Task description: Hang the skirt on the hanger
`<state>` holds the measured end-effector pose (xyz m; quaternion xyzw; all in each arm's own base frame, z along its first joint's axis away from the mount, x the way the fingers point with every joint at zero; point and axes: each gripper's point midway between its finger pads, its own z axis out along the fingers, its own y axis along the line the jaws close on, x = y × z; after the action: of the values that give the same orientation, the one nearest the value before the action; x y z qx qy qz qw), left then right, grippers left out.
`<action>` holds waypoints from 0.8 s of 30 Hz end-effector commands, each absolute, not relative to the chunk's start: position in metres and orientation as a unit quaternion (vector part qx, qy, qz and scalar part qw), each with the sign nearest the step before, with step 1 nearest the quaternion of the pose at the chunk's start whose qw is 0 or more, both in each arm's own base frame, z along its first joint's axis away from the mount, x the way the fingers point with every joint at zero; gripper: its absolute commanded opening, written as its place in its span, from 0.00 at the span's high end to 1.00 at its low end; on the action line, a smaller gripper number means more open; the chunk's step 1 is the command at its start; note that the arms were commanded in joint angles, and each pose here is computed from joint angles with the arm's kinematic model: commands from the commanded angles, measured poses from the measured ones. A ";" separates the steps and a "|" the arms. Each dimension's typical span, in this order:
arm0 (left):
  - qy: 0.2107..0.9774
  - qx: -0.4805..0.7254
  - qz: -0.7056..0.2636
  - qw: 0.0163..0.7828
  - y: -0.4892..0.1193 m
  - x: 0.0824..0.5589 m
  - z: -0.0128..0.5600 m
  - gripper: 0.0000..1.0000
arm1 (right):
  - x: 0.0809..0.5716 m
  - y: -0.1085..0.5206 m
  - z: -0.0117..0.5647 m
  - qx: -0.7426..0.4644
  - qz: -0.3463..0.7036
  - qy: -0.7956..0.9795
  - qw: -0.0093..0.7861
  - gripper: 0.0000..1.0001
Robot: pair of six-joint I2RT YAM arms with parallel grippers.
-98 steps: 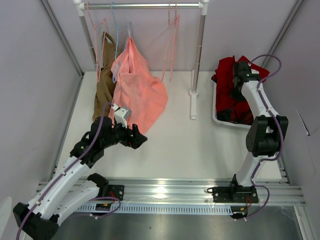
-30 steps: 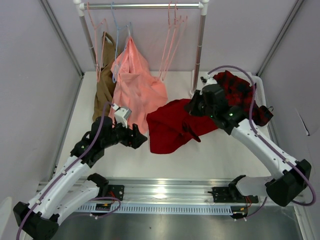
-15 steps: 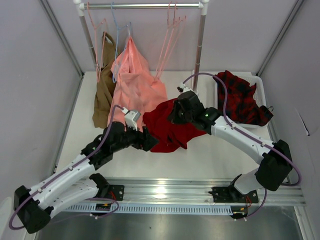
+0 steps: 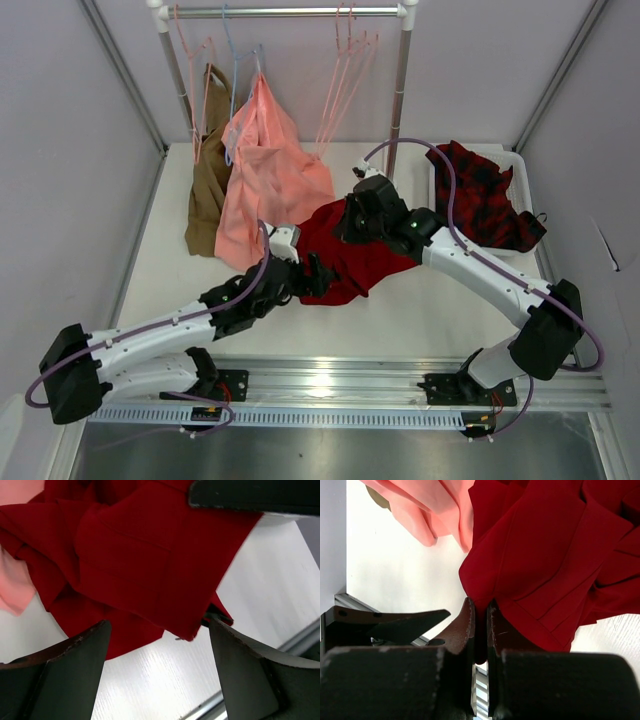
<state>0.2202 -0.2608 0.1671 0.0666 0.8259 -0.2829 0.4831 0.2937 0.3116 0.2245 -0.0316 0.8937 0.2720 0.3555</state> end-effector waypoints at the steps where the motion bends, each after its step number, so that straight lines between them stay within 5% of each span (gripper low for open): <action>1: 0.811 0.009 -0.271 0.519 -0.258 0.238 0.176 0.16 | 0.297 0.321 0.252 -0.031 0.299 0.877 0.376 1.00; 24: 0.798 0.052 -0.292 0.524 -0.289 0.218 0.177 0.16 | 0.297 0.325 0.253 -0.043 0.301 0.877 0.371 1.00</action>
<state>0.2130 -0.2827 0.1610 0.0653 0.8153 -0.2778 0.5038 0.2920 0.3129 0.2255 -0.0349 0.8953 0.2740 0.3495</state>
